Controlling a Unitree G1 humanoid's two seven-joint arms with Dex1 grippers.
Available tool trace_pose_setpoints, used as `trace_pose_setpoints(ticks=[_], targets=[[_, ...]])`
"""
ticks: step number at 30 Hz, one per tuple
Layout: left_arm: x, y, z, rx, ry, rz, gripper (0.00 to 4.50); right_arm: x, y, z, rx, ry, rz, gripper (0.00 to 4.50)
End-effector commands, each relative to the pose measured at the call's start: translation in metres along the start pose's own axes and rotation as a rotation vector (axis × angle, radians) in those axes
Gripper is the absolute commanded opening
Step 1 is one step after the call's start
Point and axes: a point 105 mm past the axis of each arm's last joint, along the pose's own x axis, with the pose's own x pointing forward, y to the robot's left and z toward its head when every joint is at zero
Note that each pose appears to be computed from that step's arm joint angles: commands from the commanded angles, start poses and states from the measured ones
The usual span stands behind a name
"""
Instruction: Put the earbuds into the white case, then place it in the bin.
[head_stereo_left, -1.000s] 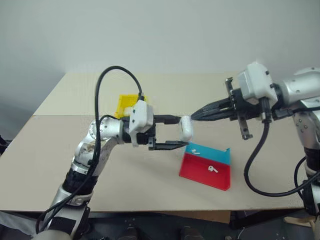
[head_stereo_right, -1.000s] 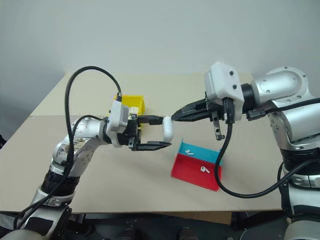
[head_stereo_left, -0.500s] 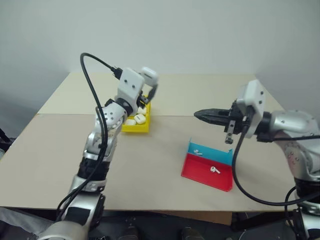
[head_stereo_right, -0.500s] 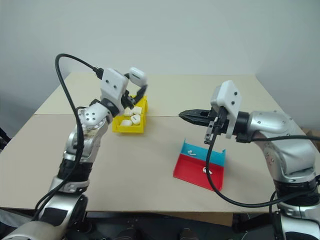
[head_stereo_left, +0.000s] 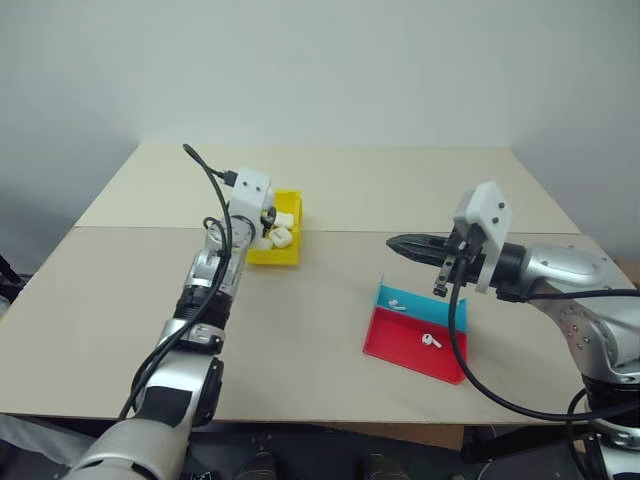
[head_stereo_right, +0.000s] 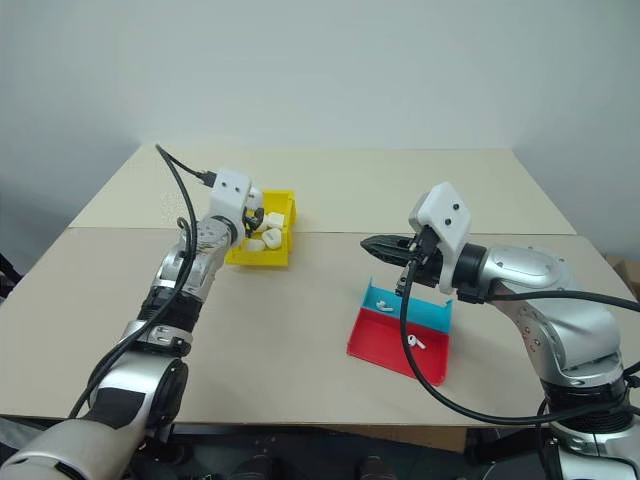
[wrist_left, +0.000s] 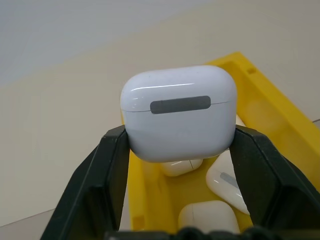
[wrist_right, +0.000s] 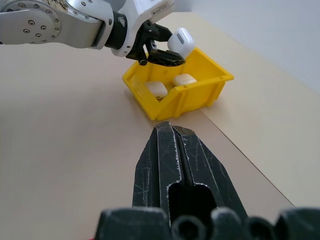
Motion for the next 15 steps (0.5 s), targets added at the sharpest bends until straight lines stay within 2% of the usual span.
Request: trace_pose_setpoints(ticks=[1,2,3,8,13,15], targets=[[-0.001,0.003,0.012,0.038,-0.029,-0.005,4.03,-0.001,0.006,0.003,-0.026,-0.001,0.000,0.00],[-0.002,0.003,0.012,0.045,-0.033,-0.005,4.34,-0.001,0.006,0.001,-0.024,0.003,0.001,0.00],[-0.002,0.003,0.012,0.038,-0.034,-0.003,4.48,0.000,0.007,-0.001,-0.025,0.010,0.003,0.00],[-0.007,0.004,0.013,0.052,-0.062,-0.008,4.48,0.002,0.006,-0.002,-0.033,0.020,0.026,0.00],[-0.033,0.006,0.047,-0.077,-0.293,-0.078,4.48,0.001,0.004,0.001,-0.079,0.010,0.051,0.00],[-0.054,0.004,0.057,-0.232,-0.362,-0.247,4.48,-0.007,0.007,0.003,-0.129,-0.010,0.087,0.00]])
